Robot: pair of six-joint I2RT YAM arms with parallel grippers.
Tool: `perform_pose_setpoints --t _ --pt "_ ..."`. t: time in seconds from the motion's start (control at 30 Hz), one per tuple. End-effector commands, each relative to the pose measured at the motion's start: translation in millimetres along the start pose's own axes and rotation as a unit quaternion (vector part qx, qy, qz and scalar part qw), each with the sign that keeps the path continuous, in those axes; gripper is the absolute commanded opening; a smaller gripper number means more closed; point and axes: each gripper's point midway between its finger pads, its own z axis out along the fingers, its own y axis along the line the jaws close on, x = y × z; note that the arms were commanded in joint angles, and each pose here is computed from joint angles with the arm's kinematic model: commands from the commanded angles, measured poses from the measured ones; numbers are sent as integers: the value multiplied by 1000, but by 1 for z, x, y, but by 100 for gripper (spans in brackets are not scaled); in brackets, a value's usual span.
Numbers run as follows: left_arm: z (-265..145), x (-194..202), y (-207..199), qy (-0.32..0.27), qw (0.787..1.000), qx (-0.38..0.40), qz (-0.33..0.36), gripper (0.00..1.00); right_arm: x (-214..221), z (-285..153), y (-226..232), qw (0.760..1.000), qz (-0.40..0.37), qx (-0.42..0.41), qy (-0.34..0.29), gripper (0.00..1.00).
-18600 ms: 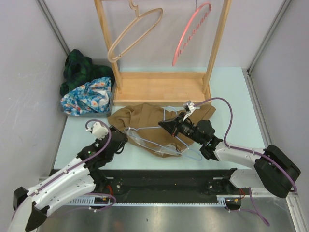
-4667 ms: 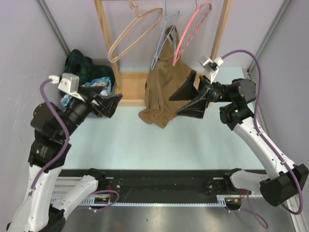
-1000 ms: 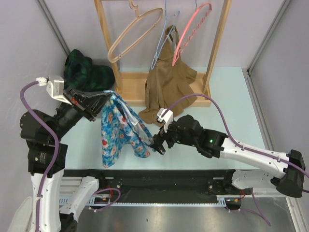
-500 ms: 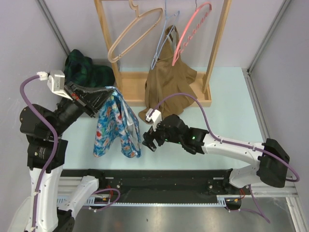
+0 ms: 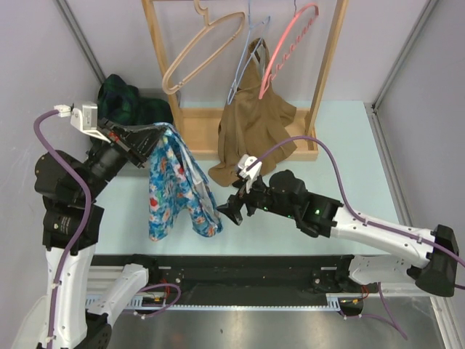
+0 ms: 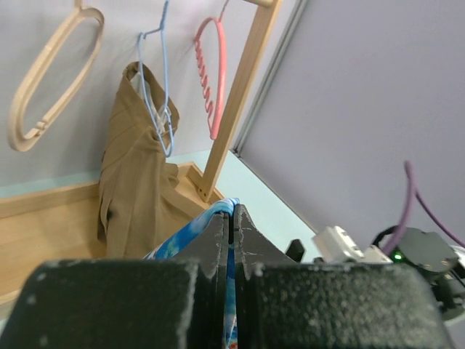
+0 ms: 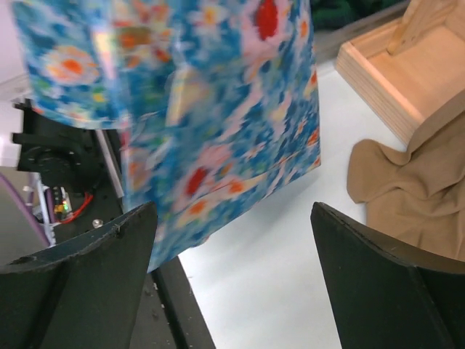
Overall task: Place the skirt on the hanger
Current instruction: Flatten the skirt
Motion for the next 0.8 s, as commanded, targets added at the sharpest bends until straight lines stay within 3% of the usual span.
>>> perform_pose_setpoints --t 0.0,0.47,0.67,0.73,0.77 --pt "-1 -23 -1 -51 999 -11 16 0 -33 -16 13 999 -6 -25 -37 92" --pt "-3 -33 -12 -68 998 10 0 0 13 27 13 999 4 -26 27 84" --pt "-5 -34 -18 -68 997 20 -6 0 14 46 4 1000 11 -7 12 83" --pt "-5 -33 -19 -66 998 23 -8 0 15 50 5 1000 13 -11 16 81" --pt "-6 -33 -20 -65 998 24 -9 0 17 51 6 1000 14 -13 18 72"
